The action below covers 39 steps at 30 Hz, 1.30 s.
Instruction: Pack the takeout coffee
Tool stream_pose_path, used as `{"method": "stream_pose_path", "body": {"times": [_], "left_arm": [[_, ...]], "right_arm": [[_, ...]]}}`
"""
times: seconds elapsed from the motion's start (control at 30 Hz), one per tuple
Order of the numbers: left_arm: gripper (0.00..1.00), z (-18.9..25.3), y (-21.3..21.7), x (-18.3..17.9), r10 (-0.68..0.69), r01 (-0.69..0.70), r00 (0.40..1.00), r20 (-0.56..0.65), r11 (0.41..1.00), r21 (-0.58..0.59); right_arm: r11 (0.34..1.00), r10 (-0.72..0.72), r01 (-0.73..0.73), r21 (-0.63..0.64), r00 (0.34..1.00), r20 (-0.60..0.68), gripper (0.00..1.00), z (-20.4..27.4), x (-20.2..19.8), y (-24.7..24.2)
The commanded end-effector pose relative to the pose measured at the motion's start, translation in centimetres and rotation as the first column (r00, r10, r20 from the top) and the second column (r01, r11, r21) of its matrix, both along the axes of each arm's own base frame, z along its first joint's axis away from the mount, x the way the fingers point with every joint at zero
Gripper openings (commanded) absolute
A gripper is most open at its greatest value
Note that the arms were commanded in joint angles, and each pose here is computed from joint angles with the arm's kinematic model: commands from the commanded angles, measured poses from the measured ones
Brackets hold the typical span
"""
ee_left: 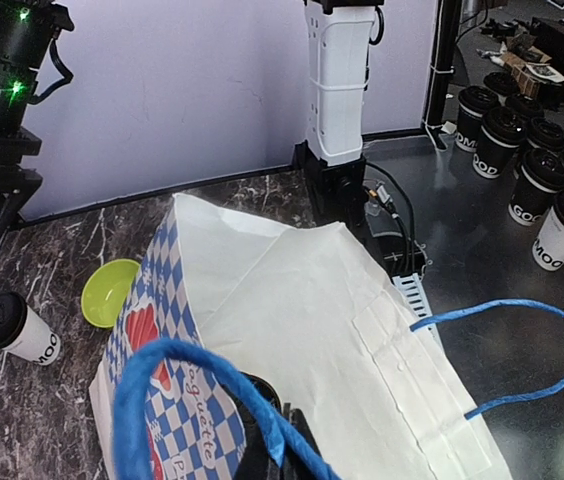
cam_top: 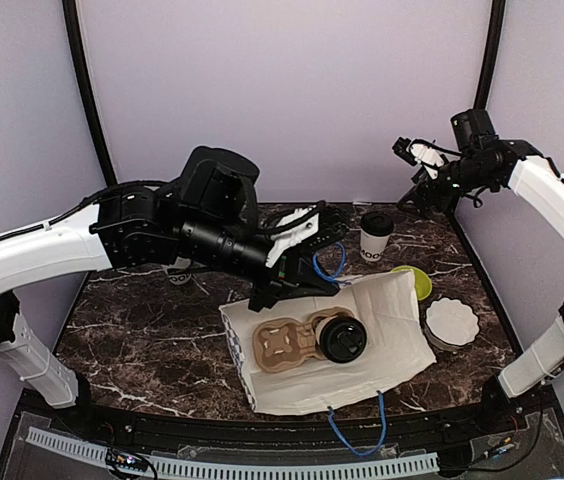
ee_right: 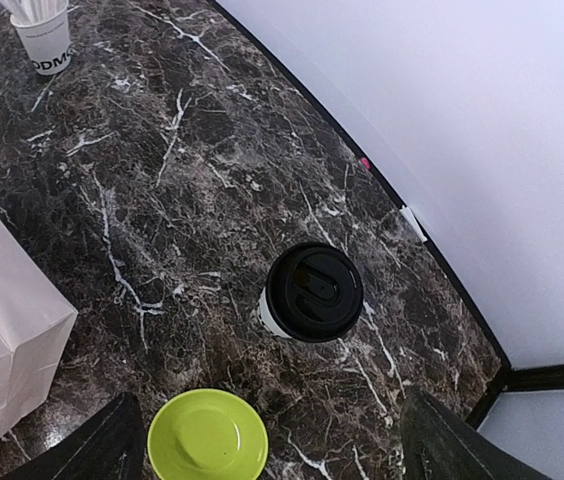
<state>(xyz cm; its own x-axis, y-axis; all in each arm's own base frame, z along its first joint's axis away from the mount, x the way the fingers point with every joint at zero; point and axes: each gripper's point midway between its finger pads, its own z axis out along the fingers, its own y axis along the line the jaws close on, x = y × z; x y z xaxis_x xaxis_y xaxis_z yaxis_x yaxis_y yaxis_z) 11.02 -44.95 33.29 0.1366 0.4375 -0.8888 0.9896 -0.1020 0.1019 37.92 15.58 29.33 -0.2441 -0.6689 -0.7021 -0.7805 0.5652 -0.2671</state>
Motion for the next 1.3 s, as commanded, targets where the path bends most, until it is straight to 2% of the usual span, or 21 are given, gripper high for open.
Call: {"method": "stream_pose_path", "body": {"times": [0.0,0.3,0.5,0.57,0.63,0.67,0.73,0.8,0.97,1.27], "left_arm": [[0.0,1.5,0.8,2.4,0.103,-0.1,0.988,0.118,0.994,-0.032],[0.0,1.5,3.2,11.9,0.311,-0.306,0.943,0.12,0.95,-0.054],[0.01,1.1,4.7,16.4,0.363,-0.357,0.927,0.101,0.932,-0.069],[0.05,1.2,5.0,17.2,0.369,-0.363,0.925,0.094,0.929,-0.078],[0.19,1.2,5.3,18.0,0.391,-0.384,0.915,0.097,0.92,-0.081],[0.3,1.2,5.3,18.2,0.399,-0.393,0.911,0.099,0.916,-0.081],[0.43,1.1,5.6,18.8,0.43,-0.423,0.896,0.109,0.903,-0.078],[0.51,1.2,5.9,19.2,0.454,-0.447,0.883,0.117,0.891,-0.08],[0.58,1.6,6.8,19.4,0.492,-0.484,0.861,0.132,0.871,-0.089],[0.58,3.4,8.1,18.7,0.518,-0.501,0.845,0.133,0.854,-0.141]], "right_arm": [[0.995,-0.102,0.101,-0.024,0.994,-0.033,0.91,-1.9,2.6,-0.8],[0.969,-0.249,0.243,-0.055,0.94,-0.234,0.94,-7.4,7.8,-0.5],[0.956,-0.29,0.288,-0.048,0.919,-0.268,0.95,-9.1,10.4,0.1],[0.956,-0.289,0.29,-0.04,0.915,-0.282,0.95,-9.6,11.0,0.4],[0.958,-0.282,0.286,-0.032,0.912,-0.297,0.95,-10.1,11.4,0.8],[0.958,-0.281,0.285,-0.031,0.911,-0.302,0.95,-10.3,11.5,0.9],[0.959,-0.276,0.28,-0.034,0.907,-0.317,0.95,-10.9,11.7,1.1],[0.96,-0.276,0.278,-0.042,0.903,-0.331,0.95,-11.5,11.7,1.2],[0.958,-0.285,0.28,-0.069,0.89,-0.355,0.95,-12.9,11.8,1.1],[0.953,-0.302,0.285,-0.101,0.873,-0.382,0.91,-14.8,12.0,1.2]]}}
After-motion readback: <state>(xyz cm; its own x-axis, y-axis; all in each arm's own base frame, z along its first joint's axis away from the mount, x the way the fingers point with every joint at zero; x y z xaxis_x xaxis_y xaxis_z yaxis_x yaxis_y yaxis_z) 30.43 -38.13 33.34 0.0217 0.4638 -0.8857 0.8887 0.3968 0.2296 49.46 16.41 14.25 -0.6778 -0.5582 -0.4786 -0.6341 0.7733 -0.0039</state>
